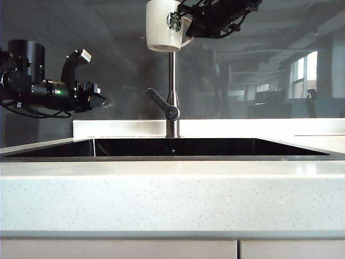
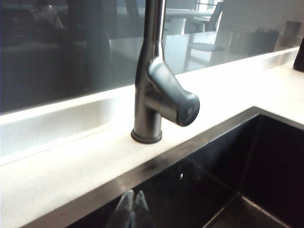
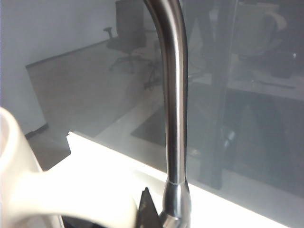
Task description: Pick up the mug next to the sink, go to the faucet to get some water, pour the water into the sink, and finally put the mug back to its place.
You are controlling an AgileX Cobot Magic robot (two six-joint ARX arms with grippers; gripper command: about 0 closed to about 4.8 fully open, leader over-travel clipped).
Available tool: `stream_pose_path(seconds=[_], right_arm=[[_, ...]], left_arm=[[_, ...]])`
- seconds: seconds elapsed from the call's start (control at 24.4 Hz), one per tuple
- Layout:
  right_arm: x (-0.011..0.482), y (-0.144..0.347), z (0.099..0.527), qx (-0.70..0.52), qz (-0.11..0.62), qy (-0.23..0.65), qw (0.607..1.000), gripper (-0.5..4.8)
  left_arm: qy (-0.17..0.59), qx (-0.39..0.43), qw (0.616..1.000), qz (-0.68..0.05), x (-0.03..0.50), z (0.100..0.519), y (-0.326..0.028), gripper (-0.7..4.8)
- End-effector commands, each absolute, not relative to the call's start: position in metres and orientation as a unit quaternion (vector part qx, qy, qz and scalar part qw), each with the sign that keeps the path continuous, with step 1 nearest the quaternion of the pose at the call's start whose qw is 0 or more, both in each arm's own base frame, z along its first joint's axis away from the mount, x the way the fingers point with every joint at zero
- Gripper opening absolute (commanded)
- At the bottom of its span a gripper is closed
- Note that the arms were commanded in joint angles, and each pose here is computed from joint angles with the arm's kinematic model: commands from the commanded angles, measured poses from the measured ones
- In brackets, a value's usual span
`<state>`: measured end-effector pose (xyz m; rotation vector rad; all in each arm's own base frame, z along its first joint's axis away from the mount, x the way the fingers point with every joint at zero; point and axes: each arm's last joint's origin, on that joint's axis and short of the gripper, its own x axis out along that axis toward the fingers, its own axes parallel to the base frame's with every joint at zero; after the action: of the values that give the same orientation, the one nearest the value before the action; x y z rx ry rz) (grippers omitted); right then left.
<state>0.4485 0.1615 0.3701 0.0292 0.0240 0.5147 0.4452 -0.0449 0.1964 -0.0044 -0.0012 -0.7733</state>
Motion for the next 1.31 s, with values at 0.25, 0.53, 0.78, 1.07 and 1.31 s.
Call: stream_pose_path(seconds=[0.25, 0.53, 0.78, 1.07, 1.31], right_arm=[[0.441, 0.160, 0.401, 0.025, 0.268, -0.043, 0.962, -0.08], [0.441, 0.160, 0.401, 0.025, 0.272, -0.044, 0.961, -0.08], [0.441, 0.160, 0.401, 0.025, 0.272, -0.044, 0.961, -0.08], [0.441, 0.161, 0.401, 0.025, 0.272, -0.046, 0.961, -0.08], [0.441, 0.161, 0.401, 0.025, 0.272, -0.046, 0.961, -0.08]], left_arm=[[-0.008, 0.000, 0.904, -0.427, 0.492, 0.194, -0.052, -0.05], [0.013, -0.008, 0.892, -0.451, 0.529, 0.183, -0.050, 3.35], [0.005, 0.000, 0.902, -0.432, 0.530, 0.184, -0.049, 4.79], [-0.007, -0.017, 0.896, -0.443, 0.529, 0.189, -0.058, 4.79], [-0.004, -0.031, 0.866, -0.499, 0.536, 0.191, -0.054, 4.79]])
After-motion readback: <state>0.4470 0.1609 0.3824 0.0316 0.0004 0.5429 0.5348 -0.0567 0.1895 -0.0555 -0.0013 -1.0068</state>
